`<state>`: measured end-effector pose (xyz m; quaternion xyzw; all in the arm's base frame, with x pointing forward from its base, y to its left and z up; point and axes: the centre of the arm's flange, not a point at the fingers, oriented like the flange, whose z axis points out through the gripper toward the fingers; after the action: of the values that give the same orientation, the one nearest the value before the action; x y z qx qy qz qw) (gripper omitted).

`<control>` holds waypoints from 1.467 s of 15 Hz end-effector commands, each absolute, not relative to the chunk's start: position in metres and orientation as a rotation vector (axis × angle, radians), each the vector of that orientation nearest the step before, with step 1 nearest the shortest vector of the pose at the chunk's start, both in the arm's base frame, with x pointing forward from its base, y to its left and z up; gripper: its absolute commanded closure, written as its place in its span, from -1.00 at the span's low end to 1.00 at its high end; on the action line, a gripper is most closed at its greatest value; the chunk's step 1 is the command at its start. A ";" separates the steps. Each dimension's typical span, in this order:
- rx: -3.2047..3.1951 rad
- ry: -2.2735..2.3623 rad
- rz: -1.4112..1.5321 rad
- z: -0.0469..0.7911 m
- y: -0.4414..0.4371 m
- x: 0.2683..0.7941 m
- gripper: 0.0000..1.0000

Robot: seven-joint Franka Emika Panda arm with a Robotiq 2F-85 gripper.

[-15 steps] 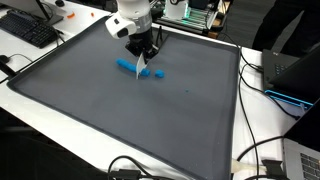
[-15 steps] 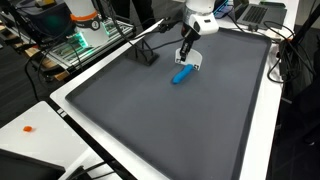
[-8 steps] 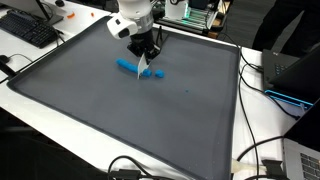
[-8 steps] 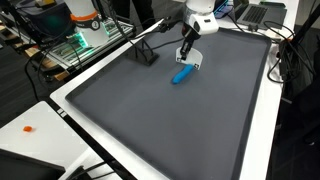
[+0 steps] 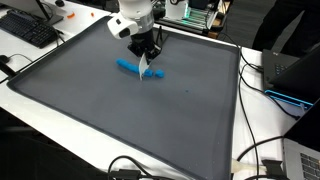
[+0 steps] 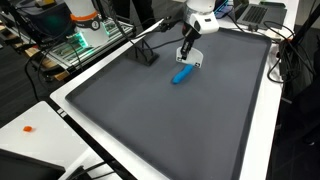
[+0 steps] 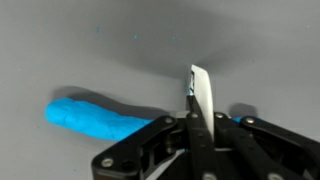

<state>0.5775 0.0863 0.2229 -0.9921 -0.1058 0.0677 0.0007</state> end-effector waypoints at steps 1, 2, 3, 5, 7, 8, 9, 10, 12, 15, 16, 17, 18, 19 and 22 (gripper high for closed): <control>-3.131 -0.348 0.203 0.231 0.085 0.574 0.98; -3.132 -0.347 0.195 0.235 0.085 0.573 0.98; -3.132 -0.348 0.186 0.238 0.084 0.573 0.98; -3.134 -0.344 0.165 0.247 0.083 0.574 0.98; -3.137 -0.341 0.140 0.255 0.081 0.574 0.98; -3.140 -0.339 0.129 0.260 0.079 0.575 0.98; -3.143 -0.331 0.116 0.264 0.076 0.575 0.98; -3.146 -0.324 0.106 0.267 0.074 0.576 0.98; -3.150 -0.303 0.089 0.272 0.066 0.577 0.98; -3.158 -0.269 0.084 0.273 0.054 0.578 0.98; -3.161 -0.256 0.087 0.271 0.050 0.578 0.98; -3.162 -0.246 0.088 0.269 0.047 0.578 0.98; -3.162 -0.235 0.085 0.267 0.043 0.578 0.98; -3.165 -0.231 0.087 0.265 0.041 0.578 0.98; -3.167 -0.224 0.096 0.260 0.036 0.577 0.98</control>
<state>0.5843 0.0421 0.2676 -0.9968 -0.0729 0.0316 -0.0117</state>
